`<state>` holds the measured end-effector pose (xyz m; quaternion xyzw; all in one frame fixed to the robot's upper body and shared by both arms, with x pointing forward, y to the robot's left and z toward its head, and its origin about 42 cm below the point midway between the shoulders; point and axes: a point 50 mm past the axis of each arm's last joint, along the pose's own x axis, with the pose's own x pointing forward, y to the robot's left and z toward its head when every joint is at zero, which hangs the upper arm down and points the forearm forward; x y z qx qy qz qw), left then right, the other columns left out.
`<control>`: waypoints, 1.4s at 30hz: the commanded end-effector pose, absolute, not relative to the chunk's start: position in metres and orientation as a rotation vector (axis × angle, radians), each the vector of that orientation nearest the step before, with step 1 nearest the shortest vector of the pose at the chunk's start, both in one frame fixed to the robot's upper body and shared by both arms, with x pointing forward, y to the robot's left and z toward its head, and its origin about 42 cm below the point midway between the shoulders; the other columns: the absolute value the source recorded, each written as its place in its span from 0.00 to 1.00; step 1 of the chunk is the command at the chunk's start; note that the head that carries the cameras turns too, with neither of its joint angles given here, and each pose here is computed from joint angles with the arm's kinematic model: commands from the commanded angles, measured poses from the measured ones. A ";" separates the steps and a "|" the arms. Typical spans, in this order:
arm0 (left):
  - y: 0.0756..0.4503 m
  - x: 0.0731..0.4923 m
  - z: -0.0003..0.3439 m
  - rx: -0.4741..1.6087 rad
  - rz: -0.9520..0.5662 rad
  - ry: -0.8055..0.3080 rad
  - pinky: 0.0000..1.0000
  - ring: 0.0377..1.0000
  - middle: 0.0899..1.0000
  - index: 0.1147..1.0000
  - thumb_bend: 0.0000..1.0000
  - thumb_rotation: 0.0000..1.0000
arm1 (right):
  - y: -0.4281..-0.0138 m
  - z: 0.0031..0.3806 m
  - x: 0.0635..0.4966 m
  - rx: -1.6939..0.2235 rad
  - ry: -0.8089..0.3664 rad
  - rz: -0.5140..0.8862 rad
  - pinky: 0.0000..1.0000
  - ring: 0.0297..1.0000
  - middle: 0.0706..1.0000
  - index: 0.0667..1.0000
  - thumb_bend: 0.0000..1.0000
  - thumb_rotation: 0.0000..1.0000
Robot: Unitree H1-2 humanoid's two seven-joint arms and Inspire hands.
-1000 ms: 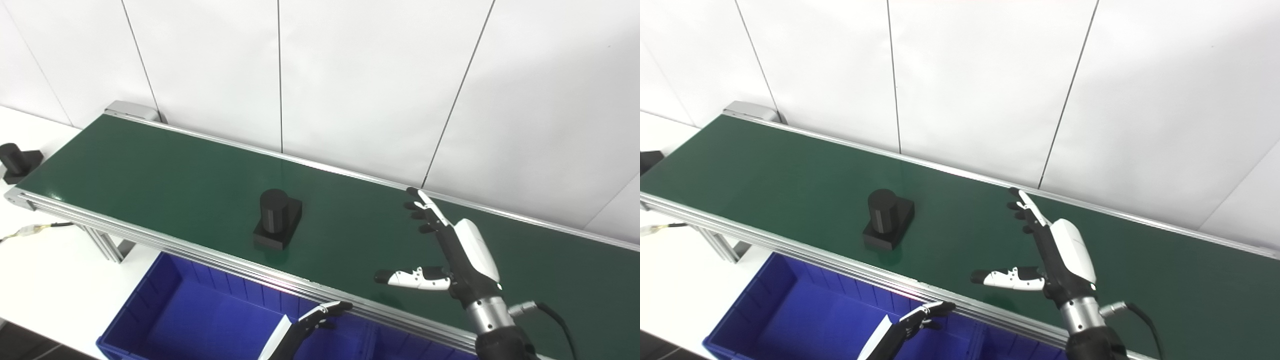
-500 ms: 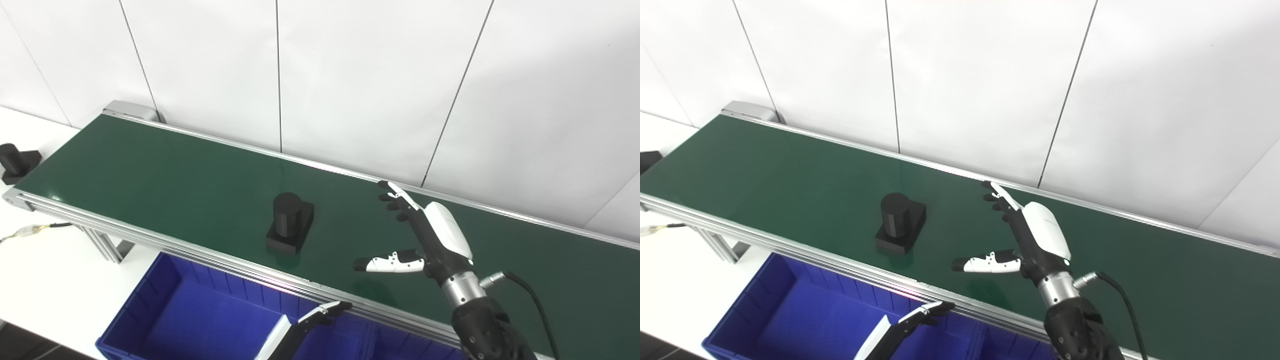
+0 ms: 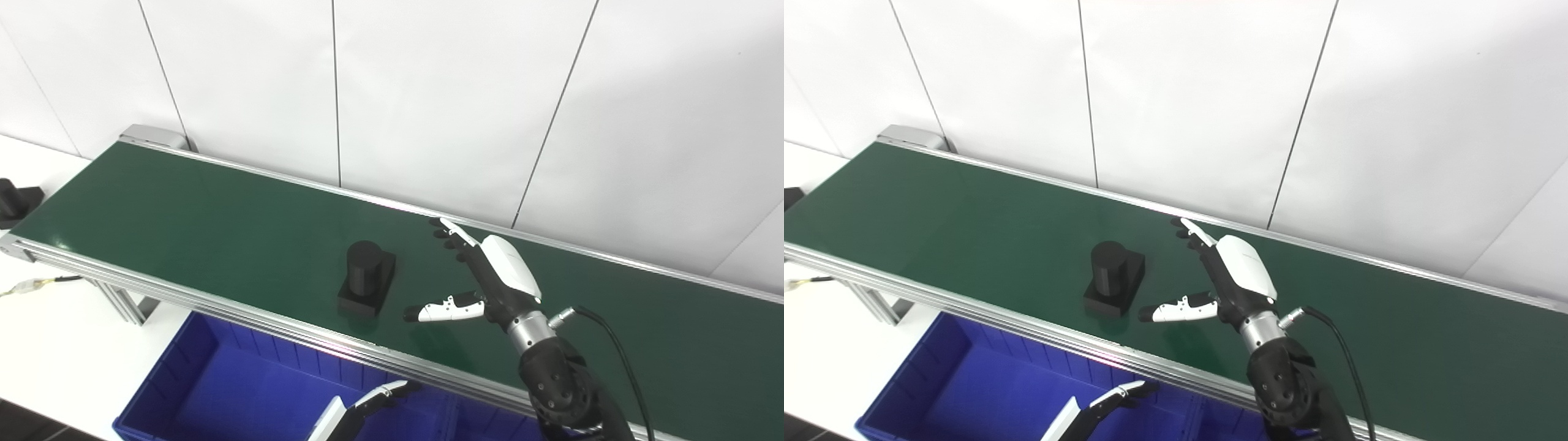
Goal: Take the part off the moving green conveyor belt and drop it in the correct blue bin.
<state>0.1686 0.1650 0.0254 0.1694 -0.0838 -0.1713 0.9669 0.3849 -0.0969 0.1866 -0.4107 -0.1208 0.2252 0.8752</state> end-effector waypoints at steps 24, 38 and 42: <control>0.158 0.164 0.034 0.338 -0.338 -0.257 0.82 0.85 0.86 0.82 0.87 0.26 | -0.041 0.190 0.411 -0.944 -0.270 0.520 0.72 0.79 0.82 0.89 0.91 0.48; 0.156 0.163 0.036 0.329 -0.338 -0.263 0.81 0.85 0.86 0.82 0.86 0.25 | -0.038 0.169 0.419 -0.903 -0.287 0.431 0.45 0.50 0.59 0.72 0.68 0.17; 0.156 0.163 0.037 0.328 -0.339 -0.267 0.81 0.85 0.86 0.82 0.86 0.25 | -0.040 0.159 0.420 -0.906 -0.324 0.361 0.38 0.43 0.41 0.52 0.53 0.02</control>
